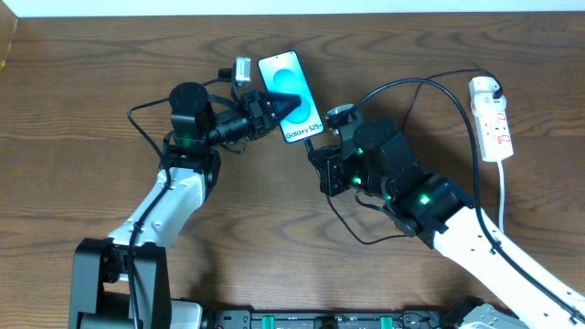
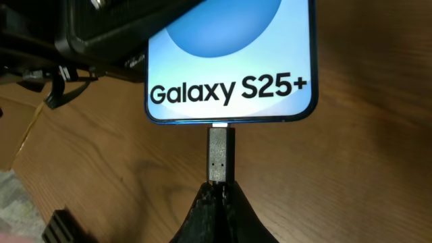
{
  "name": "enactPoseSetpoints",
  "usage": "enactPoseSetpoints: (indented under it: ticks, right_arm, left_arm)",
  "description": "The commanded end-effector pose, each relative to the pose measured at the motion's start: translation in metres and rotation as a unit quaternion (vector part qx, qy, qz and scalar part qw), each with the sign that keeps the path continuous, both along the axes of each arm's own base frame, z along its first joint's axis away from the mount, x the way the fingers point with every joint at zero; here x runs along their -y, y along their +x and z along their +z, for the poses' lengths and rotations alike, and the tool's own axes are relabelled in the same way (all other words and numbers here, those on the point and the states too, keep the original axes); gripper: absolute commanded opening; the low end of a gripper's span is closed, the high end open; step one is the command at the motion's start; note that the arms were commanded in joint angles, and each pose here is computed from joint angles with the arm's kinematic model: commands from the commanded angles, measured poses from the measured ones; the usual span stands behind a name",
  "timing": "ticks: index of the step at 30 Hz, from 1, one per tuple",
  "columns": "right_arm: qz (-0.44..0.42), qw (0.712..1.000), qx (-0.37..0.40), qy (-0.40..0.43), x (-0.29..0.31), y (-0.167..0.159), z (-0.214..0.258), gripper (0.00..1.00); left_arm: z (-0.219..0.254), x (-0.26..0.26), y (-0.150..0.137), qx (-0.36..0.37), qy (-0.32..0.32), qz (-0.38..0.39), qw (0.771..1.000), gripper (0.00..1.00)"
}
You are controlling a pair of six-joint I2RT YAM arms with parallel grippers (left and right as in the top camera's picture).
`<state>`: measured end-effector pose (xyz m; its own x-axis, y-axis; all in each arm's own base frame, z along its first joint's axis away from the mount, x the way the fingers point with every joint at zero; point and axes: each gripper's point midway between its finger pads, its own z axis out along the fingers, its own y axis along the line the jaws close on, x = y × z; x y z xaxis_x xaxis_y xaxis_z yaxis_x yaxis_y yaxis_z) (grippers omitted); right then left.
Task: Plug charger to phone and switch on socket
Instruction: 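Push the black USB-C plug into the phone's bottom port with right gripper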
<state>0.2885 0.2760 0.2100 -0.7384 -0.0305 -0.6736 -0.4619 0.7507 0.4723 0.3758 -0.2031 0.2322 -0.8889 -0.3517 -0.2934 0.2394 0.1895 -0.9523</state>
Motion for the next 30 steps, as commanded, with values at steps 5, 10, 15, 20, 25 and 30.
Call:
enactPoseSetpoints:
  ticks: [5,10,15,20,25,30]
  right_arm:
    - [-0.033,0.994,0.101,0.007,0.011,0.029,0.045,0.02]
    - [-0.031,0.997,0.072,-0.017,0.017,0.020,0.030,0.14]
    - [-0.006,0.995,0.083,-0.053,0.034,-0.001,0.036,0.38]
    - [0.013,0.989,0.134,-0.058,0.052,-0.025,0.067,0.57]
    - [0.023,0.990,0.121,-0.069,0.058,-0.040,0.063,0.52]
    - [0.049,0.990,0.082,-0.102,0.039,-0.040,0.029,0.56]
  left_arm:
    - [0.013,0.029,-0.055,0.045,-0.012,-0.153,0.987,0.08]
    - [0.013,0.029,-0.055,0.053,-0.010,-0.153,0.987,0.07]
    - [0.013,0.029,-0.055,0.115,0.006,-0.156,0.981,0.07]
    - [0.014,0.029,-0.055,0.213,0.030,-0.158,0.964,0.07]
    - [0.013,0.027,-0.045,0.246,0.049,-0.133,0.959,0.07]
    - [0.012,0.026,-0.037,0.177,0.036,-0.107,0.978,0.07]
